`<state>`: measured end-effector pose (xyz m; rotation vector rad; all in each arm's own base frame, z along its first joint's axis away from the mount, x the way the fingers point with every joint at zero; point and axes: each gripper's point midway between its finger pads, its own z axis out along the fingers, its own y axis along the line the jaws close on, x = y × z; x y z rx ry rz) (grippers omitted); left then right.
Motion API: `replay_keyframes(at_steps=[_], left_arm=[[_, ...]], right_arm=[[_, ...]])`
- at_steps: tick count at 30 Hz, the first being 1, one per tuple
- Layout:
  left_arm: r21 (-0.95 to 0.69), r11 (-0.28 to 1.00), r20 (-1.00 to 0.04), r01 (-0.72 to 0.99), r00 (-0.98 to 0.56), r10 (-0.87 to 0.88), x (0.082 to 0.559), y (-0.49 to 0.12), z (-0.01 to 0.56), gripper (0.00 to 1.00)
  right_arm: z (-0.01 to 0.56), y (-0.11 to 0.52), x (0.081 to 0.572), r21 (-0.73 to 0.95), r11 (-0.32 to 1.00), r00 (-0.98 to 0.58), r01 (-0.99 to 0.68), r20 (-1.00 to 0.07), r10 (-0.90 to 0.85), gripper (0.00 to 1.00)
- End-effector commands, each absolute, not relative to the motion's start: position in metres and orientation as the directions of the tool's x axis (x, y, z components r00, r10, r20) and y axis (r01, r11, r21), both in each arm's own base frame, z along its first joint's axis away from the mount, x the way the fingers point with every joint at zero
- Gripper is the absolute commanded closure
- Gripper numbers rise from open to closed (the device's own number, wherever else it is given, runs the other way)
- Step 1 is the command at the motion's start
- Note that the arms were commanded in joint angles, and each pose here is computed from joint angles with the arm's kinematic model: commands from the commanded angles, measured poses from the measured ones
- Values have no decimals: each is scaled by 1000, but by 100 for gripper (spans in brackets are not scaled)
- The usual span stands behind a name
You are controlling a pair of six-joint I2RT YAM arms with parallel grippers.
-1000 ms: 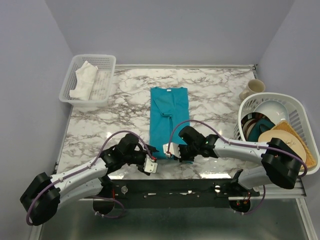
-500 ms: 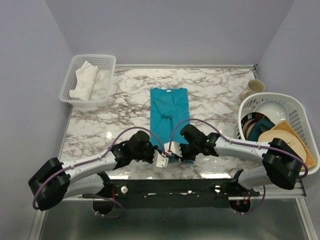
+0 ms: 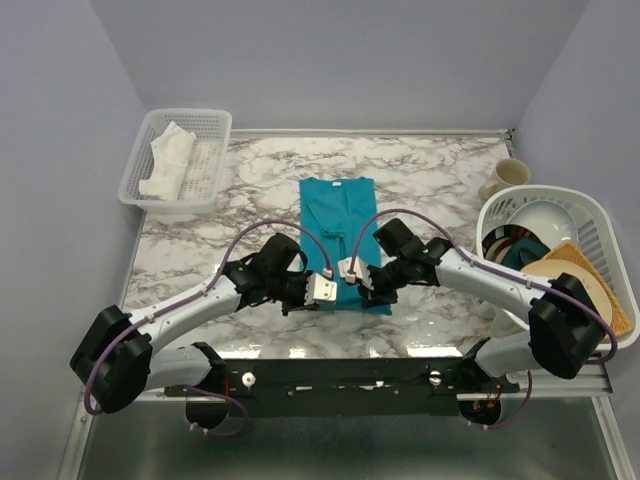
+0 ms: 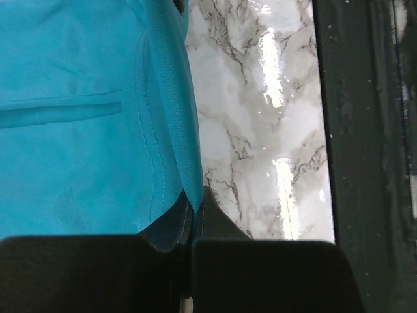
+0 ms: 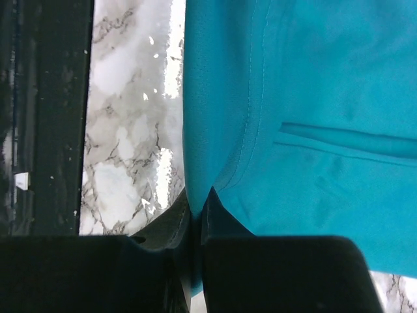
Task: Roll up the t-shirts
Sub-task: Roll the T-shirt to the center of the board.
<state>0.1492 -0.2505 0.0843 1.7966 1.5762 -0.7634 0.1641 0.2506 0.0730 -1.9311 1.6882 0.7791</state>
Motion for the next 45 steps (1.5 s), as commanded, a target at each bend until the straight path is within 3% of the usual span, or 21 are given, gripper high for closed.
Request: replay_keyframes(at_steps=[1,7,17,33,45], left_arm=[[-141,-74,-761,987,-60,646,137,-240,82,100],[-370,-60,-714,927,-242,657,148,-233,91,100],[-640,-103,-586,762,-397,706,145,-228,85,100],[-794,106,-382,599,-627,679,184,-218,52,100],[-762,316,-245,565,-704,667,195,-208,17,100]], right_arm=[[81,242,143,192,-244,46,-951,-689,-723,93],[80,242,151,317,-261,-24,-912,-675,-737,94],[67,233,160,484,-242,-122,-841,-605,-787,94],[57,247,203,571,-245,-148,-784,-554,-819,94],[31,241,224,635,-189,-140,-749,-431,-891,92]])
